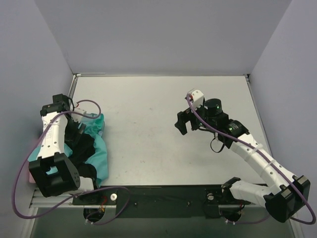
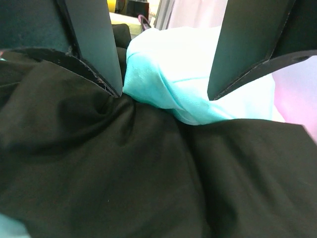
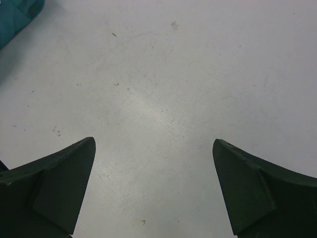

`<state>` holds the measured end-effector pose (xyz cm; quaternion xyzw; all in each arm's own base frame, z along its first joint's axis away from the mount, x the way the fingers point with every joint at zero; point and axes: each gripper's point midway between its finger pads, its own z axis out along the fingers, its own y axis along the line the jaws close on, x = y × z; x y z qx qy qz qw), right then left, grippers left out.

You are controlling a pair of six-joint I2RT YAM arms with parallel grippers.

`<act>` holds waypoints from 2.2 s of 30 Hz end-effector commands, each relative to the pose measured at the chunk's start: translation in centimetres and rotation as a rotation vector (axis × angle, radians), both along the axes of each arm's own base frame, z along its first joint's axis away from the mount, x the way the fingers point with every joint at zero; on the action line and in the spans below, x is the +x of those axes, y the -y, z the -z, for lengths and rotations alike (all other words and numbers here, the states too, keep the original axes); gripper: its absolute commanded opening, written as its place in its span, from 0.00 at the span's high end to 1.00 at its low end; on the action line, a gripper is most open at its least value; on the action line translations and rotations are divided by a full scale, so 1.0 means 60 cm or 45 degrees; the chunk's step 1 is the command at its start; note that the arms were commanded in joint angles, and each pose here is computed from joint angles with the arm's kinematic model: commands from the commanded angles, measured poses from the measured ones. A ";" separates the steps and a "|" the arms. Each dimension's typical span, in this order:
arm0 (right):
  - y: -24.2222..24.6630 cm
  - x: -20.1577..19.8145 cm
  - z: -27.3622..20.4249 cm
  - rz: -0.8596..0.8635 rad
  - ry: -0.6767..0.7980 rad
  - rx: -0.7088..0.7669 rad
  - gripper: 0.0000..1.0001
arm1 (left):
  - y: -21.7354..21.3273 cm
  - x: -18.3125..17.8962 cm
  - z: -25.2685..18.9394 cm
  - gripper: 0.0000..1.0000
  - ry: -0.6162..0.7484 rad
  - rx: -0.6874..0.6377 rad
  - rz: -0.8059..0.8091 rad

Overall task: Fold and stack the t-shirts
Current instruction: Grab crumpled tshirt from bin with the left arm, then move the tshirt to the center of the board

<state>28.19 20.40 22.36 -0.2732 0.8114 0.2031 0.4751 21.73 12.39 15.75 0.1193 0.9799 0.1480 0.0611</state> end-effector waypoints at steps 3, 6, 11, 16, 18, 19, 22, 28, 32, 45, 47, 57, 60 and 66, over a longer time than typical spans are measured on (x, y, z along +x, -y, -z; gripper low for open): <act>-0.017 -0.004 -0.015 -0.110 0.049 -0.056 0.00 | -0.029 0.030 0.014 0.23 0.038 0.084 -0.046; -0.019 -0.004 -0.005 -0.123 0.053 -0.059 0.00 | -0.003 0.095 0.004 0.25 0.214 -0.050 -0.011; -0.027 -0.012 -0.005 -0.150 0.039 -0.058 0.00 | -0.024 0.170 -0.017 0.25 0.346 -0.015 -0.034; -0.030 -0.013 0.003 -0.130 0.032 -0.065 0.00 | -0.052 0.187 0.016 0.25 0.263 0.070 -0.029; -0.032 -0.012 0.005 -0.118 0.029 -0.053 0.00 | -0.065 0.189 0.034 0.25 0.211 0.111 -0.005; -0.034 -0.011 0.007 -0.115 0.027 -0.052 0.00 | -0.067 0.189 0.046 0.26 0.172 0.115 0.005; -0.042 -0.010 0.009 -0.126 0.014 -0.054 0.00 | -0.093 0.188 0.051 0.37 0.100 0.210 0.007; -0.048 -0.005 0.005 -0.156 0.027 -0.092 0.00 | -0.102 0.194 0.003 0.99 0.166 0.271 0.025; -0.051 0.001 -0.007 -0.167 0.062 -0.095 0.00 | -0.128 0.193 -0.024 1.00 0.202 0.417 0.070; -0.070 0.013 -0.151 -0.135 0.225 0.104 0.00 | 0.120 0.273 -0.535 1.00 1.430 -0.362 0.305; -0.071 0.012 -0.181 -0.119 0.249 0.152 0.00 | 0.160 0.252 -0.643 1.00 1.692 -0.428 0.418; -0.045 0.008 -0.282 0.013 0.312 0.344 0.00 | 0.434 0.156 -0.765 1.00 1.795 -1.213 0.831; -0.016 0.017 -0.278 0.081 0.278 0.345 0.00 | 0.498 0.165 -0.730 1.00 1.699 -1.219 0.905; 0.053 0.022 -0.234 0.206 0.198 0.271 0.00 | 0.617 0.197 -0.608 1.00 1.409 -1.218 1.037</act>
